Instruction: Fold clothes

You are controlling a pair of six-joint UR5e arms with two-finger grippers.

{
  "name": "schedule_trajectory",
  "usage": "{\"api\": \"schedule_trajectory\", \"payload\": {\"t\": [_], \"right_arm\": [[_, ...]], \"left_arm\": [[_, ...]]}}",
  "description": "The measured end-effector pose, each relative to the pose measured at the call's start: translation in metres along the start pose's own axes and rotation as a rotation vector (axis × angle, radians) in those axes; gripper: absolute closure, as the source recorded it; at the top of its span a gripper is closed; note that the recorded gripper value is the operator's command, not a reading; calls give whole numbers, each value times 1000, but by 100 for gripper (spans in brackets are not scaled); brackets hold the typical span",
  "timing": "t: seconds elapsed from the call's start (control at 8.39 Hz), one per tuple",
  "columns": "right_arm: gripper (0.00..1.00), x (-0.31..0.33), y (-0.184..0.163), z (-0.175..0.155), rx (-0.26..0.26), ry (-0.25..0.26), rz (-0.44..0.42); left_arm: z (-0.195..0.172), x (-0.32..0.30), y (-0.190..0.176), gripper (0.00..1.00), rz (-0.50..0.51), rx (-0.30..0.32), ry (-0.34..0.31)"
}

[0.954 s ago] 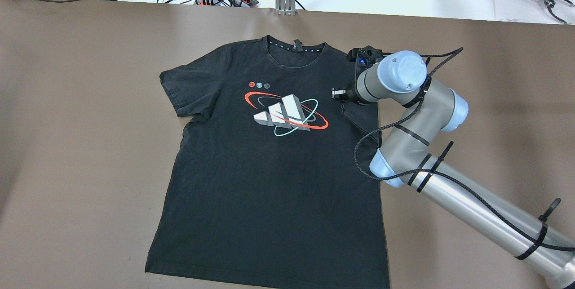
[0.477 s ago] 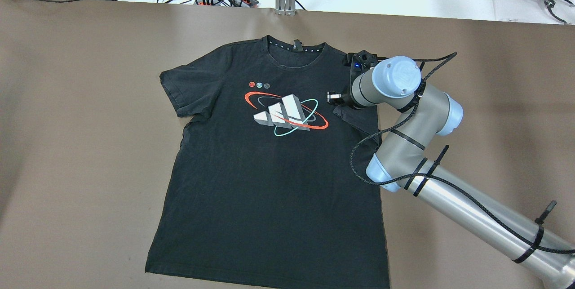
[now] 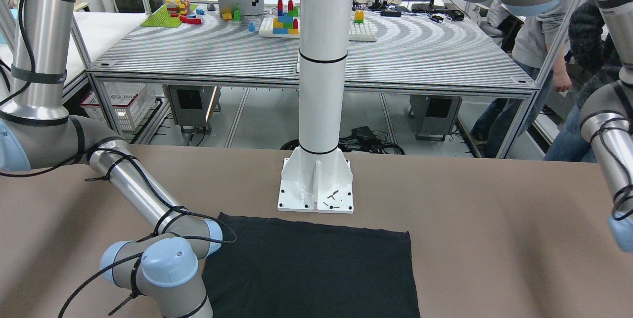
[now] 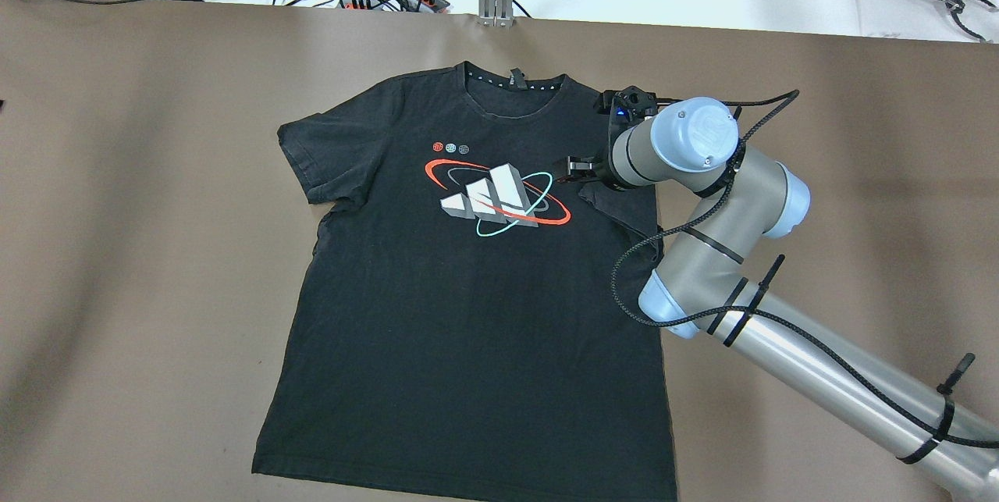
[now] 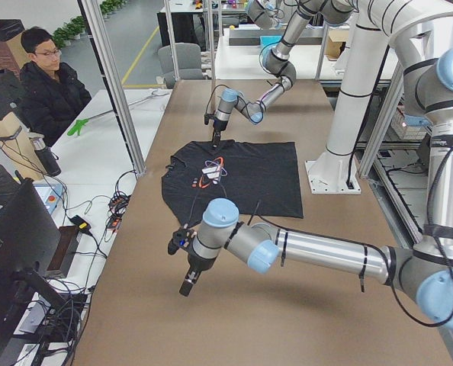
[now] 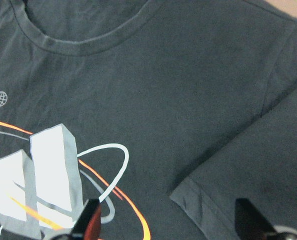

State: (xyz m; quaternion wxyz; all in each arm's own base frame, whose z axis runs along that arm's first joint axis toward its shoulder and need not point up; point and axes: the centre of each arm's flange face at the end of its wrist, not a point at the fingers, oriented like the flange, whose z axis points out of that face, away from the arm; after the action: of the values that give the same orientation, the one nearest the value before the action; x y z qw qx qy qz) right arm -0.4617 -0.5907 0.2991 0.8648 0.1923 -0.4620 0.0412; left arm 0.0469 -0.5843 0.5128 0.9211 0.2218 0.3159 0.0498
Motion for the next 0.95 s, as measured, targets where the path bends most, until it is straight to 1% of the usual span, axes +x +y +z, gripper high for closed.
{"api": "schedule_trajectory", "payload": {"t": [0.12, 0.24, 0.48, 0.6, 0.72, 0.83, 0.95], "right_arm": [[5, 2, 4, -7, 3, -10, -2], [5, 4, 12, -15, 4, -21, -5], [5, 4, 30, -17, -11, -31, -14], [5, 4, 36, -16, -17, -32, -18], [5, 4, 39, -15, -20, -32, -20], [5, 3, 40, -14, -22, -32, -20], [5, 3, 41, -14, -22, -32, -21]], "left_arm": [[26, 63, -34, 19, -49, -16, 56], [53, 120, -64, 21, -74, -41, 97], [106, 210, -127, 29, -69, -99, 138], [130, 233, -145, 31, -59, -108, 152], [149, 240, -151, 36, -46, -102, 170], [161, 243, -153, 37, -39, -95, 186], [168, 244, -153, 40, -35, -97, 199]]}}
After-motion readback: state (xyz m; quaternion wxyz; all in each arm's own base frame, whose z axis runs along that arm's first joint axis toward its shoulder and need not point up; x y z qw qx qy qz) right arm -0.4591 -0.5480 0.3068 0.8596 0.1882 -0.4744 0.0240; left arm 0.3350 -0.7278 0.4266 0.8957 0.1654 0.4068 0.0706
